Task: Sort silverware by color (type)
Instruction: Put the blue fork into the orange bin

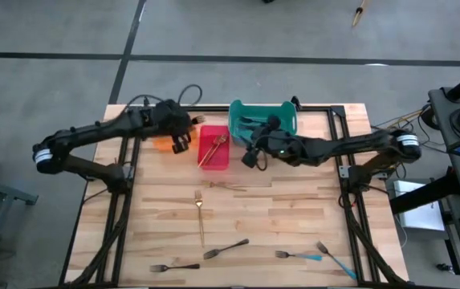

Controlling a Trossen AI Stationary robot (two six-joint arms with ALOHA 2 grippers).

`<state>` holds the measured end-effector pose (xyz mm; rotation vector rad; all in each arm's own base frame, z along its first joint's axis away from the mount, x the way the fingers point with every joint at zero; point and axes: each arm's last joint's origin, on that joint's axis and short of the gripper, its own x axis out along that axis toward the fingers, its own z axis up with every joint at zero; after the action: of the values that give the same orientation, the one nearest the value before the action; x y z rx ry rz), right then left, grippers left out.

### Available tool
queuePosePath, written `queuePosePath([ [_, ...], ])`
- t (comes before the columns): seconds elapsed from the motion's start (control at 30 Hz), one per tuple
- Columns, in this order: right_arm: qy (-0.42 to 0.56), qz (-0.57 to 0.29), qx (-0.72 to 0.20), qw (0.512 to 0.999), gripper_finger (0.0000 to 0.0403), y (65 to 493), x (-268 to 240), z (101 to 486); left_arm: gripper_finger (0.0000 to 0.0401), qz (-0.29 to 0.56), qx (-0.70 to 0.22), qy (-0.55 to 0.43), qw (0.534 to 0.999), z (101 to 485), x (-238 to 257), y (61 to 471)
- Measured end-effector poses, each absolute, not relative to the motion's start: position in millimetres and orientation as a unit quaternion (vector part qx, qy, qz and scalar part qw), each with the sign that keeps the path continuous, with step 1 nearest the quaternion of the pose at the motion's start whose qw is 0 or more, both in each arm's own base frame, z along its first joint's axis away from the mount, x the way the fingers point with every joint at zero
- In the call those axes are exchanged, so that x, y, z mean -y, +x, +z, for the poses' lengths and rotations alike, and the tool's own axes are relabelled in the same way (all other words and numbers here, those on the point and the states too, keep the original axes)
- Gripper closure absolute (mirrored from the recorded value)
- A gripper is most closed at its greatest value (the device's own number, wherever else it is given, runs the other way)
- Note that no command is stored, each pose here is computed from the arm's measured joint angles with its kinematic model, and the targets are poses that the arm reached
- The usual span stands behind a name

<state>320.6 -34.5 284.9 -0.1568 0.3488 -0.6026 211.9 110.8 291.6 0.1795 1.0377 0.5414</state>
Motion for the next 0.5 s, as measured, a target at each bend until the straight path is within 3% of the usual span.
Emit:
queuePosePath([
  [0.27, -0.078, -0.294, -0.197, 0.932, 0.0227, 285, 32, 309, 0.0401, 0.235, -0.57, 0.051, 0.786, 277, -144, 188],
  [0.5, -0.103, -0.287, -0.22, 0.927, 0.0227, 284, 32, 305, 0.0401, 0.198, -0.626, 0.041, 0.753, 262, -147, 187],
])
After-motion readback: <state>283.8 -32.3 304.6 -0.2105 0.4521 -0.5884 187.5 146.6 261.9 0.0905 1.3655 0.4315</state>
